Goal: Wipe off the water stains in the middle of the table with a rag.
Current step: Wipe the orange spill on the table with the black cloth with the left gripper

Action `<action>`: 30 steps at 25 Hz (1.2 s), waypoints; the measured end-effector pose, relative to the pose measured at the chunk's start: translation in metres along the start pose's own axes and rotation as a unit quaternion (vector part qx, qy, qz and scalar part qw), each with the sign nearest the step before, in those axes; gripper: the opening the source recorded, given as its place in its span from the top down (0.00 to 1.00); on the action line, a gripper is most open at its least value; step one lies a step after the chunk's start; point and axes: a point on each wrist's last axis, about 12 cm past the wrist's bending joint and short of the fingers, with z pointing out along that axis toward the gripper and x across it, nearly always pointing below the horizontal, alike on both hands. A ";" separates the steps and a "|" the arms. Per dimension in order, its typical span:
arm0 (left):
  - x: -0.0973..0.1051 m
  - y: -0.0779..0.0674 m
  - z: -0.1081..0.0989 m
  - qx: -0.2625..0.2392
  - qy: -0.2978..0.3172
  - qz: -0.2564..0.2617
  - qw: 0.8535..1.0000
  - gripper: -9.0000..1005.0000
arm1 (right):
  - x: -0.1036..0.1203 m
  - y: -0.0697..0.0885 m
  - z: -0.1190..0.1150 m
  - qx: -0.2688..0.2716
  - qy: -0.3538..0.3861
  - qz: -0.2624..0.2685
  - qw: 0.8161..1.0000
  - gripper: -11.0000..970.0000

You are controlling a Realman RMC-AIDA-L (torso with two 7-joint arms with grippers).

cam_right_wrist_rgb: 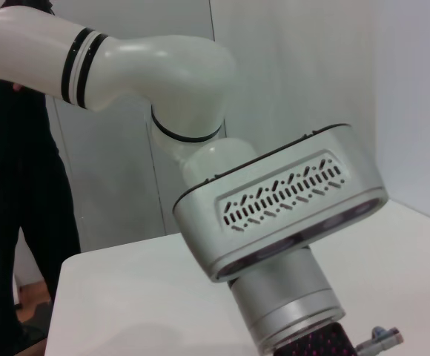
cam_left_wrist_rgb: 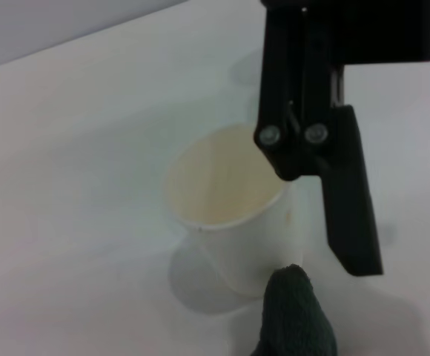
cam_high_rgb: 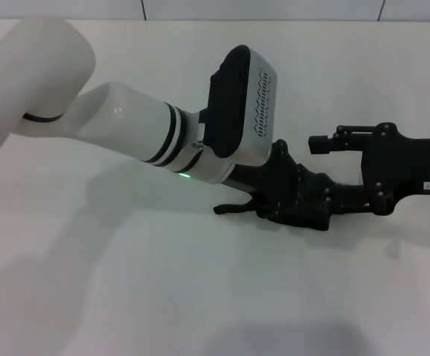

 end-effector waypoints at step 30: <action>0.033 0.022 -0.022 -0.078 0.058 -0.029 0.995 0.95 | -0.001 -0.006 -0.005 0.015 -0.004 0.023 1.000 0.11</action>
